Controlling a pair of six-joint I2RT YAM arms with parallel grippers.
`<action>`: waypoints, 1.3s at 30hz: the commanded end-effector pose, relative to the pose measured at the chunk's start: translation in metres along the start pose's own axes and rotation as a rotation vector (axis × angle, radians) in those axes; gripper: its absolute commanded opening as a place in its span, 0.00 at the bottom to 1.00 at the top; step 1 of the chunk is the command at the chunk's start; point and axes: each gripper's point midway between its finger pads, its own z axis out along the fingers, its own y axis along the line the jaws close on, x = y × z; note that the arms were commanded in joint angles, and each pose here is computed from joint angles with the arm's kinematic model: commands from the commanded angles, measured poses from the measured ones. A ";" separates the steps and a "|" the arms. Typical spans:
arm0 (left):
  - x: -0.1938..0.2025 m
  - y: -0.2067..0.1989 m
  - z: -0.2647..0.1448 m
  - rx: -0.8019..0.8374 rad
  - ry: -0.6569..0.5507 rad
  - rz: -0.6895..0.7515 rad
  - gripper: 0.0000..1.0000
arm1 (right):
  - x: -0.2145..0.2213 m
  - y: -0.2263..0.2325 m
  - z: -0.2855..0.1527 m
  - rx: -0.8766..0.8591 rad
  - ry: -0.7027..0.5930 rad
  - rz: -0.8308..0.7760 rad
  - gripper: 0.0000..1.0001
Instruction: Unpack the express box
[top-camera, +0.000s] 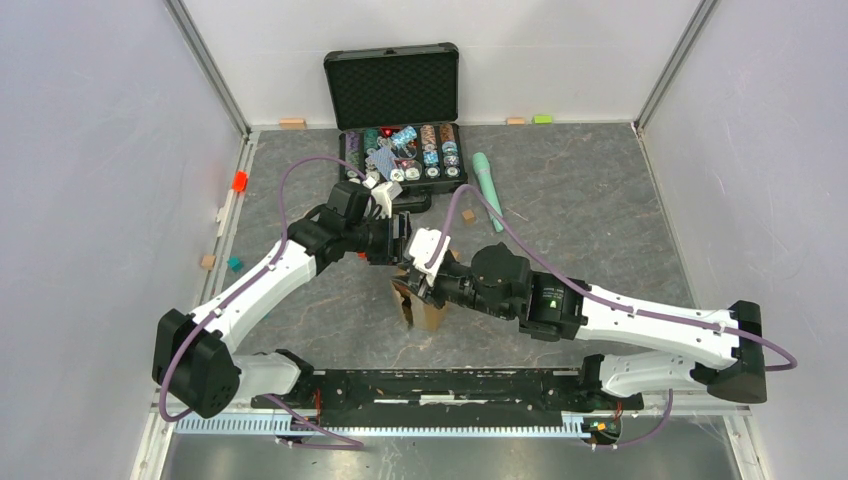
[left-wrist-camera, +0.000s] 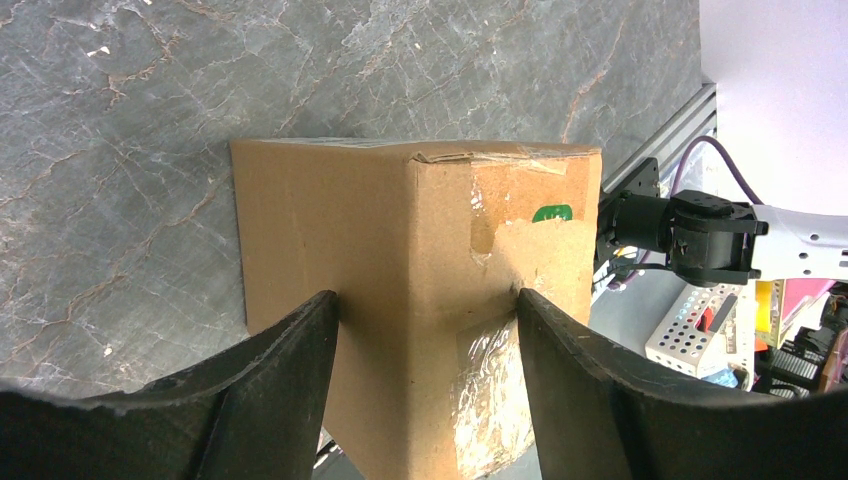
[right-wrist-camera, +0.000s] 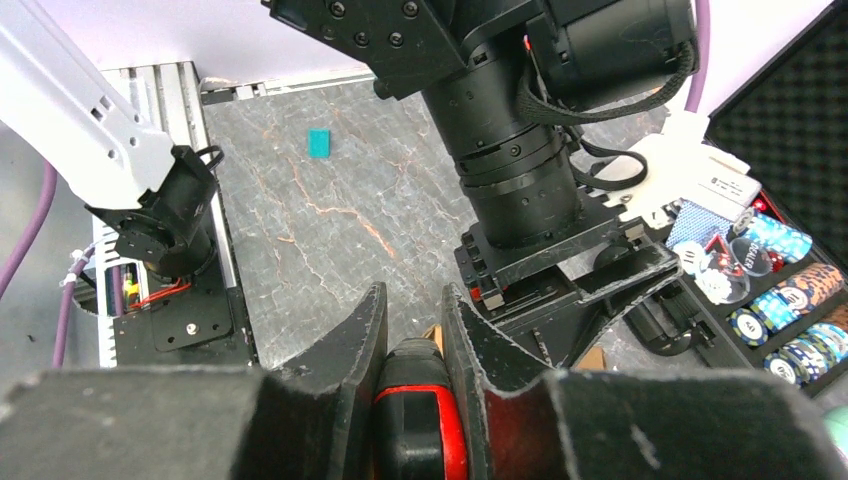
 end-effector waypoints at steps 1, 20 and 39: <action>0.022 0.026 0.005 -0.096 0.087 0.030 0.70 | 0.000 -0.006 -0.009 0.026 0.020 -0.016 0.00; 0.021 0.025 0.005 -0.094 0.086 0.027 0.70 | 0.005 -0.014 -0.018 0.072 0.032 -0.005 0.00; 0.022 0.027 0.006 -0.097 0.090 0.023 0.70 | 0.048 -0.008 -0.020 0.066 0.139 0.007 0.00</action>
